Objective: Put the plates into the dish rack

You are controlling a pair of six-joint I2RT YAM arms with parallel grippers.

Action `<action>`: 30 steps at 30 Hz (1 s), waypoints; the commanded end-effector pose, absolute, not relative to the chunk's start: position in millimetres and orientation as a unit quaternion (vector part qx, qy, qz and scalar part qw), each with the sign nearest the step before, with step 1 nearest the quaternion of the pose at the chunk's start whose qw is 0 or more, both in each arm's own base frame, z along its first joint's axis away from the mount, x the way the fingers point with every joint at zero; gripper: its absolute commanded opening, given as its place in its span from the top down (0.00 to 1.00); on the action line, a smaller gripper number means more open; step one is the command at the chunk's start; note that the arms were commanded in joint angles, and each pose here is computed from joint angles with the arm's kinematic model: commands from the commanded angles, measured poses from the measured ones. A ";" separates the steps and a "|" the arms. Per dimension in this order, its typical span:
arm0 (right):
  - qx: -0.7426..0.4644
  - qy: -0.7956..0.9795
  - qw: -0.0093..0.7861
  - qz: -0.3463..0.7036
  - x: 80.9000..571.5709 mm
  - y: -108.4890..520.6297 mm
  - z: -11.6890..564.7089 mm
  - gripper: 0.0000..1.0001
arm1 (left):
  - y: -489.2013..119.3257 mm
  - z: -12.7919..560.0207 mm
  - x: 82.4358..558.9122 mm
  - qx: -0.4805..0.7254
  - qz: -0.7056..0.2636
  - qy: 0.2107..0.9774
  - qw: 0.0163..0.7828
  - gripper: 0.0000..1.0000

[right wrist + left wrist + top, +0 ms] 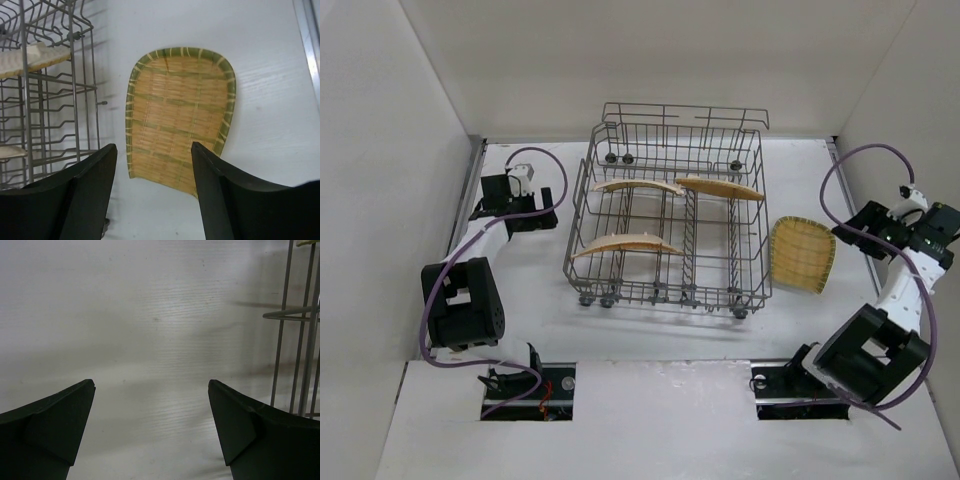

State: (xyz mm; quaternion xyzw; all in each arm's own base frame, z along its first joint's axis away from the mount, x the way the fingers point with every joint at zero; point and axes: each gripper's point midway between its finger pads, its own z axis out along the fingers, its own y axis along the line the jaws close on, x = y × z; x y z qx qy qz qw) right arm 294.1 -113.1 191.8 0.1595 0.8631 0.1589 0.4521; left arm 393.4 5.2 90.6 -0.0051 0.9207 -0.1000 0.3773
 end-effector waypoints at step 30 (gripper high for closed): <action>0.260 0.916 0.283 0.119 312.8 -150.4 107.0 0.38 | 27.7 127.3 439.0 -0.065 -0.148 0.878 0.451 0.00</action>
